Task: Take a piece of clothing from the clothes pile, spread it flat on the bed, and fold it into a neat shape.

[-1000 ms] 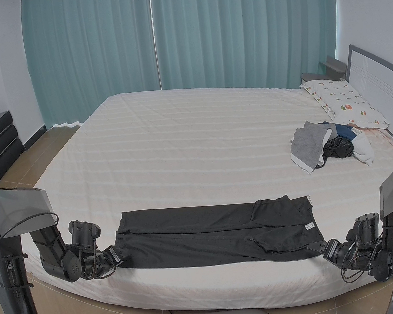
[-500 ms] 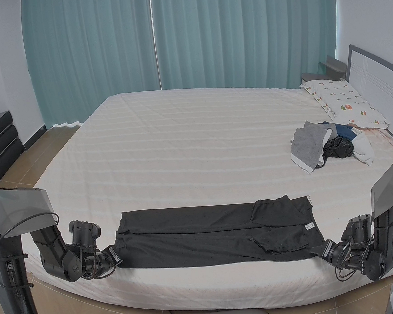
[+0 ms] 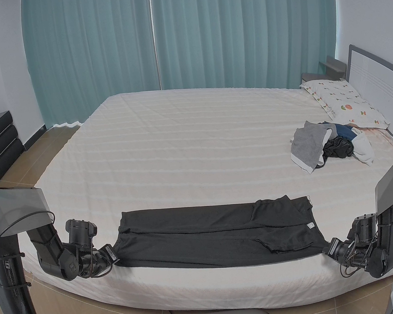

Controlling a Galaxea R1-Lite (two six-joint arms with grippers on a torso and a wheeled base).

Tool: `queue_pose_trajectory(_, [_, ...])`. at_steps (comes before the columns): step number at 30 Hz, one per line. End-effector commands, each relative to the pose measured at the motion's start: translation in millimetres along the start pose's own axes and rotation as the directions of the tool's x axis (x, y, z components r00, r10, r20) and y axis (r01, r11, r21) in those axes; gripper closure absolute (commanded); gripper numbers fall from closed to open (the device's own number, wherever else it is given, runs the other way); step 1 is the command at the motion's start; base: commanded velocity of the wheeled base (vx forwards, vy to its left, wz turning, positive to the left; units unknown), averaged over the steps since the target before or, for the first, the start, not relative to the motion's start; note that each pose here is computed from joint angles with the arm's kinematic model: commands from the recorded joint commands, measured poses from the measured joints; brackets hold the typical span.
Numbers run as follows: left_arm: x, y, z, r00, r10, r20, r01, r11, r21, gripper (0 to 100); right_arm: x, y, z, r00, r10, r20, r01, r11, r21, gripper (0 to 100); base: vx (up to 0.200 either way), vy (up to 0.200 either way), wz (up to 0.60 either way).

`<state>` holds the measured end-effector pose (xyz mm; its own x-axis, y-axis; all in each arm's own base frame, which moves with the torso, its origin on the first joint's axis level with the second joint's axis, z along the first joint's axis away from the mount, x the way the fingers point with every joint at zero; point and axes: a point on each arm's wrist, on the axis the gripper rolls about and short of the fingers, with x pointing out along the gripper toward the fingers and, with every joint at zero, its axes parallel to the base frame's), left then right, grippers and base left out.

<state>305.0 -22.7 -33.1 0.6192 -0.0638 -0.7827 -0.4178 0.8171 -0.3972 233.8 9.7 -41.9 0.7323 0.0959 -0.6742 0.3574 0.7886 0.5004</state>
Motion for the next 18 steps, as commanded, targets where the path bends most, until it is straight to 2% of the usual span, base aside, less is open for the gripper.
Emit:
queue_pose_trajectory(1, [-4.2, -0.4, 2.3, 1.000, -0.005, 0.010, 0.005, 1.000, -0.001, 100, -0.5, -0.8, 0.4, 1.000, -0.002, 0.002, 0.002, 1.000, 0.002, 100, 0.000, 0.000, 0.00])
queue_pose_trajectory(12, [-2.1, 1.9, -4.3, 0.999, 0.020, -0.031, -0.019, 0.999, 0.030, 100, 1.9, -0.7, -2.7, 1.000, -0.005, -0.012, 0.005, 1.000, -0.003, 100, 0.000, 0.000, 0.00])
queue_pose_trajectory(13, [-2.4, 1.9, -4.3, 0.999, 0.021, -0.032, -0.020, 0.999, 0.030, 0, 1.7, -0.5, -2.5, 1.000, -0.004, -0.011, 0.004, 1.000, -0.003, 0, 0.000, 0.000, 0.00])
queue_pose_trajectory(18, [-4.3, 1.7, -2.0, 0.999, 0.025, -0.036, -0.025, 0.999, 0.025, 0, -4.4, 2.9, 4.5, 1.000, 0.016, 0.024, -0.016, 1.000, 0.000, 0, 0.000, 0.000, 0.00])
